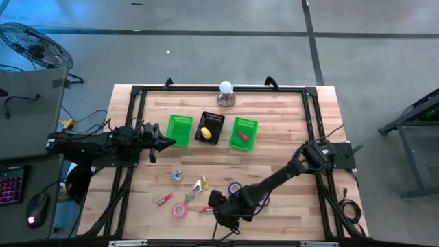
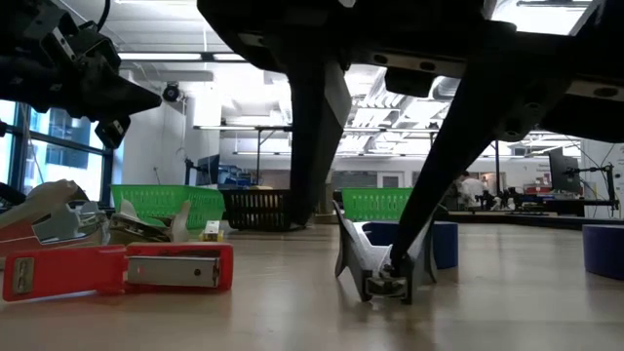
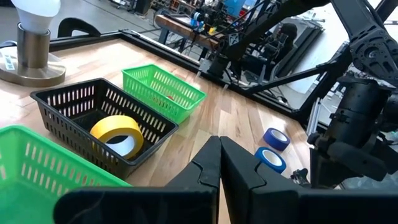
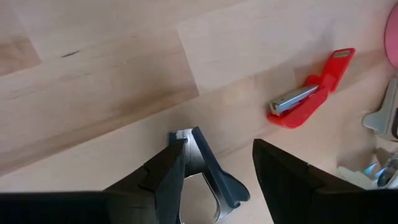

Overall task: Pick and place Stapler, Stapler remover, tape
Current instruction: Put the black staple remover into the left green bin

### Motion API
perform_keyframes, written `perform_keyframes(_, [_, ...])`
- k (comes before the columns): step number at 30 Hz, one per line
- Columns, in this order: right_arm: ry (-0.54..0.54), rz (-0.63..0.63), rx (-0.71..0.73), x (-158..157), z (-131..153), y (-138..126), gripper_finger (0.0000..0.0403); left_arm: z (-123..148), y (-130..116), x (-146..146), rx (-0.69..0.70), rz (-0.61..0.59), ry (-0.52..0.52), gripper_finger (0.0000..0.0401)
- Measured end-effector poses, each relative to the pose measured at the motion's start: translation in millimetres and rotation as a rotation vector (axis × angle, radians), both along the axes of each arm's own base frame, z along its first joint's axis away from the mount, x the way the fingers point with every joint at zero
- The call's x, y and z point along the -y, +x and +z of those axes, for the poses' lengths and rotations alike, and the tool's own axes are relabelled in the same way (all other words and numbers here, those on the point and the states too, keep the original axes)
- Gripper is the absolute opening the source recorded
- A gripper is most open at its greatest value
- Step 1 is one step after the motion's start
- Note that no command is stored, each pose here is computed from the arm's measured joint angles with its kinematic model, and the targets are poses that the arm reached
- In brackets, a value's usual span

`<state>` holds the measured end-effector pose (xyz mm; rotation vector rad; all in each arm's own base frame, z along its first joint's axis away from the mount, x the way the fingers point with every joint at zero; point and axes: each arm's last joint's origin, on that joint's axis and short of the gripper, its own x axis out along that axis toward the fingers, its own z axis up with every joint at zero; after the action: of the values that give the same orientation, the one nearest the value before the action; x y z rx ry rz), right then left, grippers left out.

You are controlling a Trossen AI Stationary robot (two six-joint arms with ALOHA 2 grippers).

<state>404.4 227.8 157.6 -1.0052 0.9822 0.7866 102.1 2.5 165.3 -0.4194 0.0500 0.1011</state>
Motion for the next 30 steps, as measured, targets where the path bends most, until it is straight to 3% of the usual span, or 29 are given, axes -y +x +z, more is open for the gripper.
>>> perform_keyframes(30, [-0.102,-0.023,-0.004,-3.7,8.3,-4.8,0.0181,-0.2,0.0,0.1,-0.001,-0.002,-0.003,0.0001])
